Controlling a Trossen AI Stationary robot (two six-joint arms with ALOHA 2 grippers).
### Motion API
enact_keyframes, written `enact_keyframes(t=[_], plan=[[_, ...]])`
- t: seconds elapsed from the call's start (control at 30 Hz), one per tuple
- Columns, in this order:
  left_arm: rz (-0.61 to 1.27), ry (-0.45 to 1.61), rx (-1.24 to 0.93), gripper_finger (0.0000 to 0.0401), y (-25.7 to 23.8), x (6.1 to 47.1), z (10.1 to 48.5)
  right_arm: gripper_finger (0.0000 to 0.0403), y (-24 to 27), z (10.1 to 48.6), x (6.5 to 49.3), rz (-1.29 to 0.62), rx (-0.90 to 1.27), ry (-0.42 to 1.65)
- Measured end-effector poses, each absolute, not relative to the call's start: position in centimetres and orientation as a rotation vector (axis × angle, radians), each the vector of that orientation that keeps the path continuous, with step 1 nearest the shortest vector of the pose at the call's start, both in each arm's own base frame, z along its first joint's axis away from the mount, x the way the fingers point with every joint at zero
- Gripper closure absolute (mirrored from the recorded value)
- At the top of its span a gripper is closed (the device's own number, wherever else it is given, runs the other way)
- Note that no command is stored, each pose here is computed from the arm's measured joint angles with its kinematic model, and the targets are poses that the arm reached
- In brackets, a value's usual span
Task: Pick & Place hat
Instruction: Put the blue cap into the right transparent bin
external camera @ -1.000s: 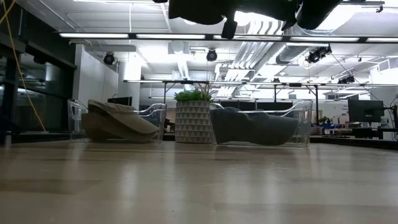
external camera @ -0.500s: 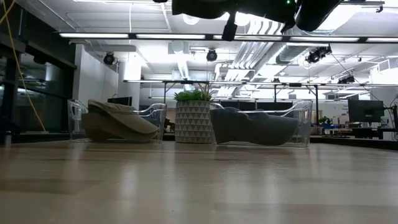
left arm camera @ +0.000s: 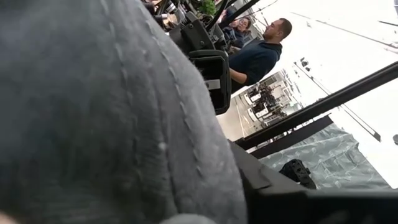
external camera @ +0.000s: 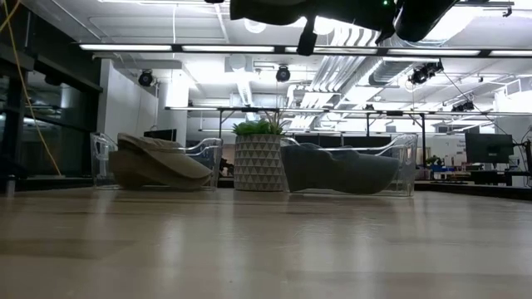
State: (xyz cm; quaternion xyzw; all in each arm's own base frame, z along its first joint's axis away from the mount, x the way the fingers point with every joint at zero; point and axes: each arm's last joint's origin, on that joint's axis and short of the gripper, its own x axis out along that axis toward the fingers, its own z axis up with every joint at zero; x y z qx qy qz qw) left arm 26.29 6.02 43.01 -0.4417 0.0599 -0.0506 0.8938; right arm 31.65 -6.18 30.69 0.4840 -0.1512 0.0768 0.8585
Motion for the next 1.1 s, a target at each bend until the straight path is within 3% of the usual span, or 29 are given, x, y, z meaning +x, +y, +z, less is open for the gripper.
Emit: enact_keyframes(t=[0.33,0.5,0.63,1.1], plan=[[-0.102,0.123,-0.934,0.0170,6.0,26.3,43.0,0.0398,-6.2,30.7,31.7,0.155,1.014,-0.317],[-0.066,0.105,-0.935,0.0100,6.0,25.9,43.2,0.0399,-6.3,30.6,31.7,0.141,1.007,-0.317],[0.008,0.072,-0.908,0.0081,5.9,24.6,43.8,0.0399,-6.5,30.5,31.7,0.127,1.004,-0.313],[0.259,0.126,-0.902,0.0079,5.7,21.7,43.3,0.0399,-6.6,30.4,31.7,0.110,1.005,-0.313]])
